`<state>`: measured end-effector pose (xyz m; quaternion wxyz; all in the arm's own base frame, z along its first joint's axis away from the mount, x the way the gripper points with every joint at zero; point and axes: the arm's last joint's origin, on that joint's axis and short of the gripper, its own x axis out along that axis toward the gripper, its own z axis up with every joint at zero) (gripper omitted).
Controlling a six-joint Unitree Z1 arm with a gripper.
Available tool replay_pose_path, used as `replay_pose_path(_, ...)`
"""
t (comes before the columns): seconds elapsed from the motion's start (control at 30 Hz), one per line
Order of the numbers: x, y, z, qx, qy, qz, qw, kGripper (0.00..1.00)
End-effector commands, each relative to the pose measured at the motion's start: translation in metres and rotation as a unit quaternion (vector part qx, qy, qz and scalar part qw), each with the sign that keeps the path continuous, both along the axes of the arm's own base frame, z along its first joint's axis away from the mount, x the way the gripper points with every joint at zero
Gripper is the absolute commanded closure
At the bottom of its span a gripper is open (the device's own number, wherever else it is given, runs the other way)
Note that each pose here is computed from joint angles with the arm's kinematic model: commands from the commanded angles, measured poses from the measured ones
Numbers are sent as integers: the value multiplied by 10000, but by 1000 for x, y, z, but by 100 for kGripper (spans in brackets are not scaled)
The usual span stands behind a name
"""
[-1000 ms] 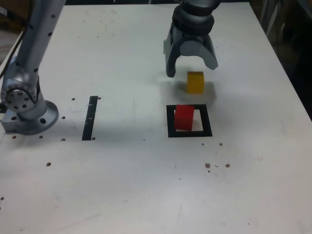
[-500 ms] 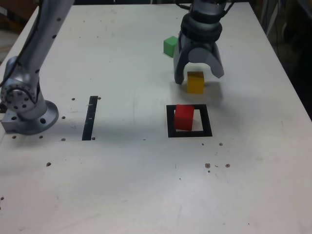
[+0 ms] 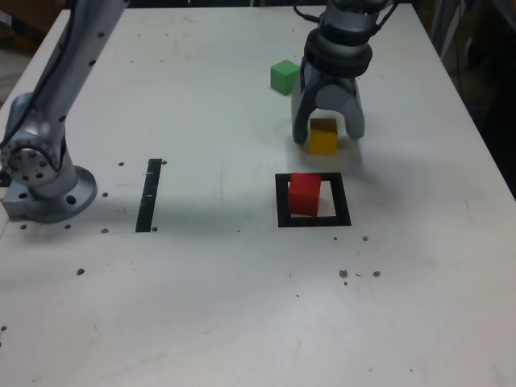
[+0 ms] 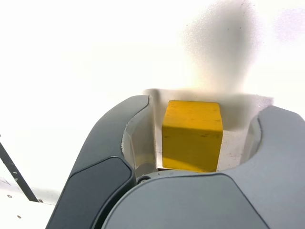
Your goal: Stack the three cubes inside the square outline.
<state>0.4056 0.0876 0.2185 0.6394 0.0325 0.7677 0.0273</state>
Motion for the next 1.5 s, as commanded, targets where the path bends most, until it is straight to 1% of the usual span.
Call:
replay_pose_path(0.0, 2, 0, -3, -15, 18, -10, 10000, 51)
replay_pose_path(0.27, 4, 0, -5, -76, 1, -7, 10000, 62)
replay_pose_path(0.47, 5, -1, -3, -117, -38, -30, 9999, 77)
replay_pose_path(0.57, 4, -1, -1, -138, -3, -40, 9999, 82)
replay_pose_path(0.63, 3, -1, 1, -150, 60, -49, 9999, 84)
replay_pose_path(0.73, 2, -1, 6, -151, 134, -64, 9998, 86)
replay_pose_path(0.83, 2, -3, 13, -129, 138, -119, 9997, 87)
replay_pose_path(0.97, 2, -11, 29, -76, 52, -260, 9996, 86)
replay_pose_path(1.1, -3, -22, 54, -22, -68, -397, 9992, 86)
replay_pose_path(1.3, -30, -35, 100, 71, -344, -526, 9980, 86)
replay_pose_path(1.37, -39, -40, 111, 91, -405, -548, 9976, 86)
replay_pose_path(1.47, -51, -48, 120, 98, -445, -564, 9974, 86)
